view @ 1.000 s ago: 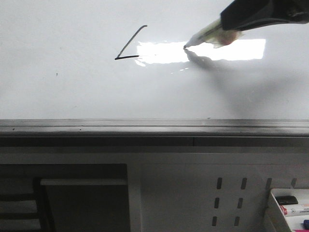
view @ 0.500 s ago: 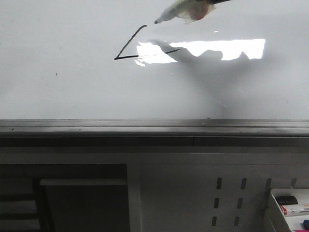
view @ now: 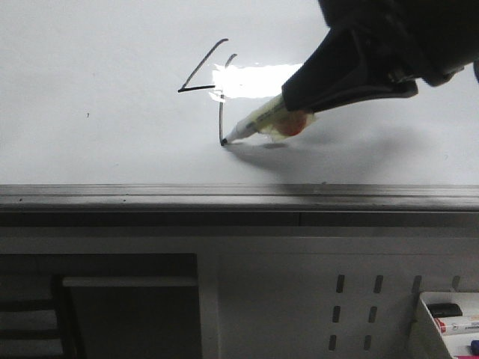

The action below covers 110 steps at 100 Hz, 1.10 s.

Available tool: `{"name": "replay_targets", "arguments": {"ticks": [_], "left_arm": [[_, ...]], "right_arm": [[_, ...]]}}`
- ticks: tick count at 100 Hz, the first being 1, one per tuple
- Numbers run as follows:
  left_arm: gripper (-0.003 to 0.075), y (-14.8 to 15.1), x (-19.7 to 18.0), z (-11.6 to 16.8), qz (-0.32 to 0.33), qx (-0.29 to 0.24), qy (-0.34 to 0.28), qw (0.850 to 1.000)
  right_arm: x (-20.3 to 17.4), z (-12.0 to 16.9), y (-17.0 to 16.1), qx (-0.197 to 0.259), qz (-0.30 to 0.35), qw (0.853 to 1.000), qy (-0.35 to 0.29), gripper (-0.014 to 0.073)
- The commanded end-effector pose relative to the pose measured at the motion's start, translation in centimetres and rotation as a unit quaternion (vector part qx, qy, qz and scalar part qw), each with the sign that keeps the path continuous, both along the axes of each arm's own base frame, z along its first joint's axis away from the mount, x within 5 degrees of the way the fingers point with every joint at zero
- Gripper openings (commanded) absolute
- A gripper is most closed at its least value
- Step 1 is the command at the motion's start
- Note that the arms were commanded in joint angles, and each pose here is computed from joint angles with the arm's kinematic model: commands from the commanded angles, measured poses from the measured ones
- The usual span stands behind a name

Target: Write number 4 on whiteboard

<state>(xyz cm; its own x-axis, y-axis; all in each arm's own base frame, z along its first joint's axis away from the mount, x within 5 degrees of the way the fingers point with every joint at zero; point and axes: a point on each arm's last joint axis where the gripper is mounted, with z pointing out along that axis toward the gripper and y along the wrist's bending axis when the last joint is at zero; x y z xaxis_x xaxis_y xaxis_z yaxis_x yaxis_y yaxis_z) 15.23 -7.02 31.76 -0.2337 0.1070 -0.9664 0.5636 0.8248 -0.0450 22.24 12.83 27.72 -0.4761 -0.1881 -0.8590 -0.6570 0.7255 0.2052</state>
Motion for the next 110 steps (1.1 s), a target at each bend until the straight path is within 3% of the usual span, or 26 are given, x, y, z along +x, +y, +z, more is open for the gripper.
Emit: {"name": "replay_targets", "arguments": {"ticks": [1,18,33,55,75,93,110], "left_arm": [[0.0512,0.1,0.0,1.2,0.01,-0.021,-0.016,1.0],[0.0512,-0.5,-0.4,1.7,-0.032,-0.027,-0.013,0.999],[0.0511,-2.0,-0.8,2.8,-0.111,-0.033,-0.047,0.992],[0.0421,-5.0,-0.5,3.8,-0.201,-0.024,-0.068,0.977],[0.0419,-8.6,-0.1,3.8,-0.274,-0.006,-0.063,0.96],[0.0419,-11.2,0.3,3.2,-0.309,0.024,-0.055,0.949],[0.0418,-12.1,0.7,2.5,-0.31,0.041,-0.05,0.949]], "right_arm": [[-1.1,3.1,-0.4,0.032,-0.004,0.998,-0.047,-0.0043],[-3.1,5.9,-0.8,0.063,0.016,0.994,-0.087,-0.0043],[-4.0,8.2,-0.7,0.087,0.038,0.99,-0.105,-0.0043],[-4.6,9.3,-0.6,0.044,0.078,0.993,-0.079,-0.0043],[-5.2,9.6,-0.4,0.022,0.118,0.992,-0.048,-0.0043],[-5.4,9.5,-0.3,0.019,0.129,0.991,-0.04,-0.0043],[-5.5,9.4,-0.2,0.018,0.136,0.99,-0.035,-0.0043]]}}
